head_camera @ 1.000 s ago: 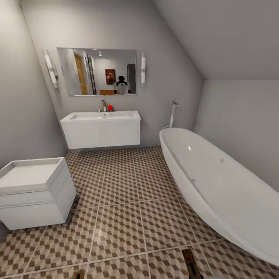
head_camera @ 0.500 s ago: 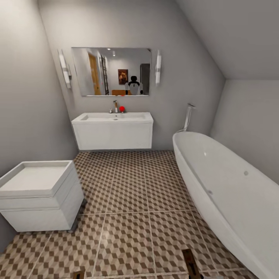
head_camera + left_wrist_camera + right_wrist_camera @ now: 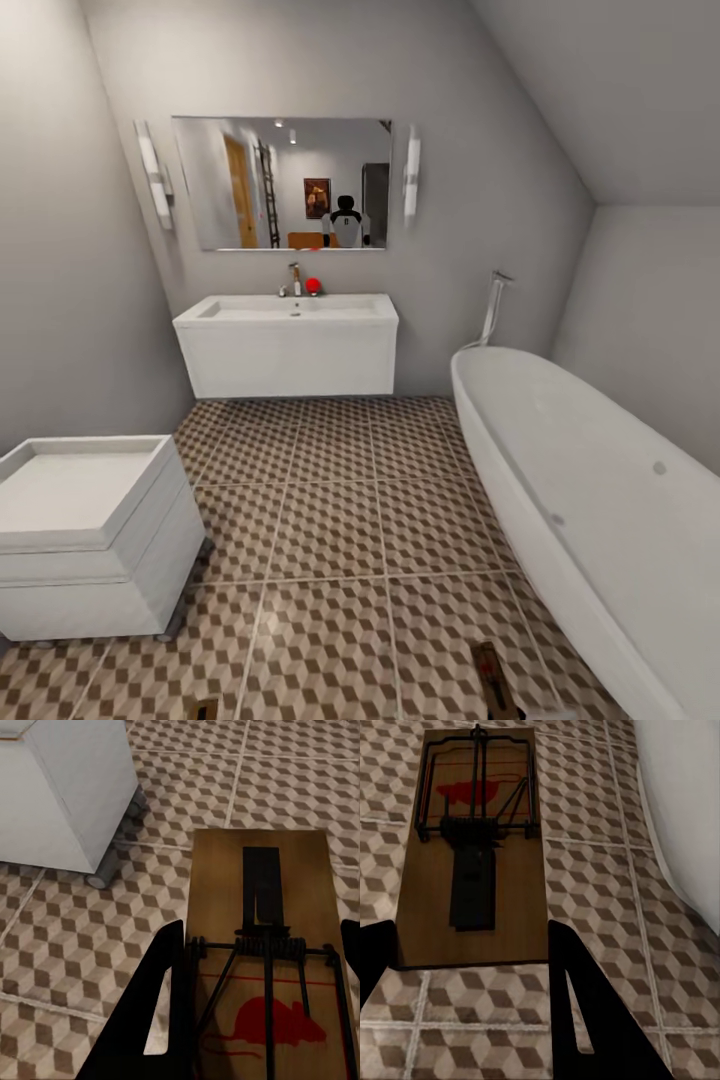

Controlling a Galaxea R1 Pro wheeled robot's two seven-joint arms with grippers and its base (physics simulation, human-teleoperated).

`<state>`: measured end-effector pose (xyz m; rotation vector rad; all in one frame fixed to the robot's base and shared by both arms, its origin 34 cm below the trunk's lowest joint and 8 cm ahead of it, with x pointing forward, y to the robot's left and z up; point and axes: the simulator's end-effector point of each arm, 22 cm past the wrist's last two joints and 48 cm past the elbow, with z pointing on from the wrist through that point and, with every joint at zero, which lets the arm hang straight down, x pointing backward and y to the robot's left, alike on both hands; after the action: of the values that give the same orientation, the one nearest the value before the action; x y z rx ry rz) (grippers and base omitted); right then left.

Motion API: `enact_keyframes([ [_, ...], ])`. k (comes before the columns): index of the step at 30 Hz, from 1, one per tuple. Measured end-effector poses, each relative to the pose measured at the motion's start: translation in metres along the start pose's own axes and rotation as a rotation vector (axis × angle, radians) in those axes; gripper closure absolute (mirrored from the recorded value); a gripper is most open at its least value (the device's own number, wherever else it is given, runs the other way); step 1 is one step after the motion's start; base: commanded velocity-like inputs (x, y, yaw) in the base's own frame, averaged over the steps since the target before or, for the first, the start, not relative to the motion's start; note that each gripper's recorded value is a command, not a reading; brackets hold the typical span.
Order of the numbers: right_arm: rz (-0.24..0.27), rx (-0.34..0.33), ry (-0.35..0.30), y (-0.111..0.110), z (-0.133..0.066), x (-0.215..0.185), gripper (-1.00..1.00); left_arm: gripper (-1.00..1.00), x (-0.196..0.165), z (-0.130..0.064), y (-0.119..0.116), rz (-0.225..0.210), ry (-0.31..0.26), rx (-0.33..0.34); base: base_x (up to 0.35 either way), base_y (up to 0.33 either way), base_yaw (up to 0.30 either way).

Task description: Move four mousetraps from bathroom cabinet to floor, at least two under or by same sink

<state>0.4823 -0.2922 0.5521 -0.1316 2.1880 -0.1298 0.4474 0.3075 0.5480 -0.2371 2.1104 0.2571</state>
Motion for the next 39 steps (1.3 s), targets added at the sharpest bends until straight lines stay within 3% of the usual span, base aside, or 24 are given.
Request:
enact_keyframes([
  [39, 0.000, -0.002, 0.000, 0.0004, 0.0000, 0.0001, 1.00, 1.00, 0.0006, -0.0007, -0.0023, -0.001, 0.002, 0.004, 0.341, 0.000, 0.026],
])
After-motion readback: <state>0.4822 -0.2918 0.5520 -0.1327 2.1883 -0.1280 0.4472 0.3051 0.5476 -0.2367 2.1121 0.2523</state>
